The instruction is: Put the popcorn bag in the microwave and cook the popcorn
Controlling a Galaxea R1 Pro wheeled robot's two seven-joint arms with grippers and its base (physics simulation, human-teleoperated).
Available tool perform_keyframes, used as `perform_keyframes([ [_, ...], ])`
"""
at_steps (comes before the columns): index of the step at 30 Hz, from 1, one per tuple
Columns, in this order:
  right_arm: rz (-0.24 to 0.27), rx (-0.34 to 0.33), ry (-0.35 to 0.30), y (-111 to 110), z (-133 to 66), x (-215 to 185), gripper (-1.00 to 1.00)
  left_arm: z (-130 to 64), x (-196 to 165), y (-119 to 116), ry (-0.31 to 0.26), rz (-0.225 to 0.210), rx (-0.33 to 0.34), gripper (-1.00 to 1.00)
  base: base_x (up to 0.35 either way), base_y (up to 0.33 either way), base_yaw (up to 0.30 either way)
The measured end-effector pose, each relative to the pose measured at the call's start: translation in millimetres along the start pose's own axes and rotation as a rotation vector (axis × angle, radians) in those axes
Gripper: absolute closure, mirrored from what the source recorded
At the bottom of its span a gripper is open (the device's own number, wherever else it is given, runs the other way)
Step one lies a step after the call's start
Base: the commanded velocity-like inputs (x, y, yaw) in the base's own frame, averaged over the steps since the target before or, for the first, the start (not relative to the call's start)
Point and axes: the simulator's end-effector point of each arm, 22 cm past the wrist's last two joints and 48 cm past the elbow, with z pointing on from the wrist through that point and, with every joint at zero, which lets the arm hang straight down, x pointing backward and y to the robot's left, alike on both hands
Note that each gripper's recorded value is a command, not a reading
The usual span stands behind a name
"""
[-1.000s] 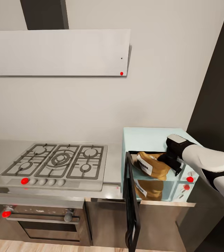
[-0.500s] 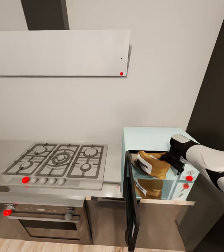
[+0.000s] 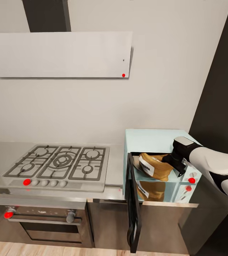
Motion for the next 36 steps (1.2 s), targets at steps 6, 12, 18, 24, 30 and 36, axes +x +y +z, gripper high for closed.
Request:
perform_keyframes([
  [6, 0.000, -0.006, -0.004, 0, -4.3, -1, -1.00, 0.0, -2, -1, -0.007, 0.000, 0.002, -1.00, 0.000, 0.000, 0.000],
  [12, 0.001, -0.013, -0.008, 1, -9.8, -2, -1.00, -0.1, -6, -2, -0.015, 0.000, 0.005, -1.00, 0.000, 0.000, 0.000],
  [18, 0.002, -0.021, -0.014, 1, -15.9, -3, -1.00, -0.2, -9, -3, -0.025, -0.001, 0.007, -1.00, 0.000, 0.000, 0.000],
  [24, 0.002, -0.029, -0.019, 2, -22.0, -4, -1.00, -0.3, -13, -4, -0.034, -0.001, 0.010, -1.00, 0.000, 0.000, 0.000],
  [30, 0.003, -0.037, -0.025, 2, -28.3, -5, -1.00, -0.5, -17, -5, -0.044, -0.001, 0.013, -1.00, 0.000, 0.000, 0.000],
  [36, 0.005, -0.045, -0.031, 3, -34.4, -6, -1.00, -0.7, -20, -6, -0.053, -0.001, 0.016, -1.00, 0.000, 0.000, 0.000],
])
